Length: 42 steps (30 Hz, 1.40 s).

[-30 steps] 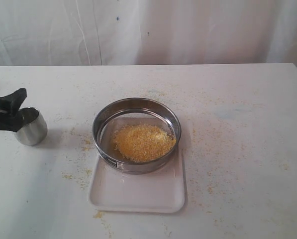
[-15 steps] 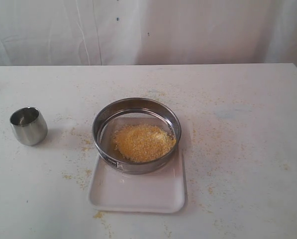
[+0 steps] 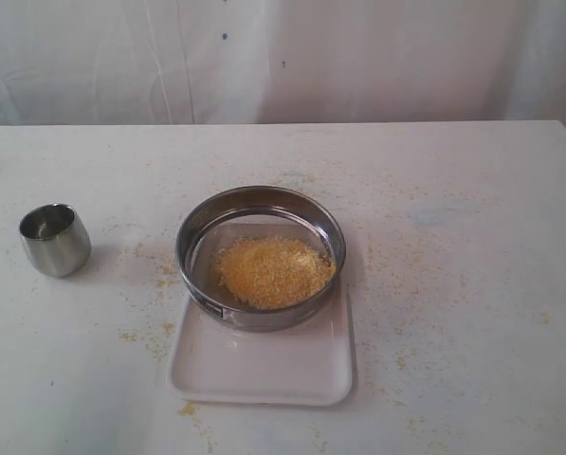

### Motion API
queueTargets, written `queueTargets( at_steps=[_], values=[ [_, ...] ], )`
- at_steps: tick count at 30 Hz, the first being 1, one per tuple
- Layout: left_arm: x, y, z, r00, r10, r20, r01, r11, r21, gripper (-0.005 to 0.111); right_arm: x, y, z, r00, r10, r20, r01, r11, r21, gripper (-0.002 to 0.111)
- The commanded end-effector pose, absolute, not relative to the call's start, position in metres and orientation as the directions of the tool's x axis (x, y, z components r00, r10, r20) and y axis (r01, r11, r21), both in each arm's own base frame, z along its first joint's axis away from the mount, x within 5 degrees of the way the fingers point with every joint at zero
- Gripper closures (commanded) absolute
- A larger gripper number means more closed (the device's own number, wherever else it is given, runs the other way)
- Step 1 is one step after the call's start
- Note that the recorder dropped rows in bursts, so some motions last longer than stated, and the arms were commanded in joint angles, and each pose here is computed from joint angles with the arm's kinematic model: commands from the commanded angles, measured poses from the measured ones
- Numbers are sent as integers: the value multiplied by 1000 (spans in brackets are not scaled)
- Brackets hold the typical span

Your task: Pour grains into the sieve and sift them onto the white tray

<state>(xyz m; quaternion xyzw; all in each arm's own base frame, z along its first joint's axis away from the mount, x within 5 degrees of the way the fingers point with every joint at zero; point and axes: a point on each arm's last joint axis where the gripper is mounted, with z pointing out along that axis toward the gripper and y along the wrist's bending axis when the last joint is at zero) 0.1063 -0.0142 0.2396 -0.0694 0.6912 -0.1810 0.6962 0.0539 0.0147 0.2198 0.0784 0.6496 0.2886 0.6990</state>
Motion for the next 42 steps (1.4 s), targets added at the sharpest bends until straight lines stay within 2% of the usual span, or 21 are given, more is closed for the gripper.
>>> queueTargets(
  at_steps=[1, 4, 9, 11, 15, 21, 23, 33, 37, 42],
  values=[
    [90, -13, 231, -113, -376, -920, 110, 915, -388, 107, 53, 15, 219, 0, 503, -864, -306, 823, 479, 108],
    [74, -7, 225, -59, -452, -890, 73, 887, -456, 107, 53, 15, 219, 0, 503, -864, -306, 823, 479, 108],
    [68, -1, 200, -30, -508, -861, 2, 861, -509, 107, 53, 15, 219, 0, 503, -864, -306, 823, 479, 108],
    [66, 0, 201, -1, -509, -861, -7, 861, -509, 107, 53, 15, 219, 0, 503, -864, -306, 823, 479, 108],
    [61, 5, 193, -34, -426, -904, -99, 901, -421, 107, 53, 15, 219, 0, 503, -864, -306, 823, 479, 108],
    [57, 10, 194, -36, -92, -995, -134, 987, -86, 107, 53, 15, 219, 0, 503, -864, -306, 823, 479, 108],
    [57, 10, 195, -32, -31, -999, -132, 991, -26, 107, 53, 15, 219, 0, 503, -864, -306, 823, 479, 108],
    [57, 10, 195, -38, -11, -999, -135, 991, -6, 107, 53, 15, 219, 0, 503, -864, -306, 823, 479, 108],
    [57, 10, 194, -66, 77, -995, -126, 988, 85, 107, 53, 15, 219, 0, 503, -864, -306, 823, 479, 108],
    [57, 5, 191, -89, 164, -982, -58, 984, 170, 107, 53, 15, 219, 0, 503, -864, -306, 823, 479, 108]
  ],
)
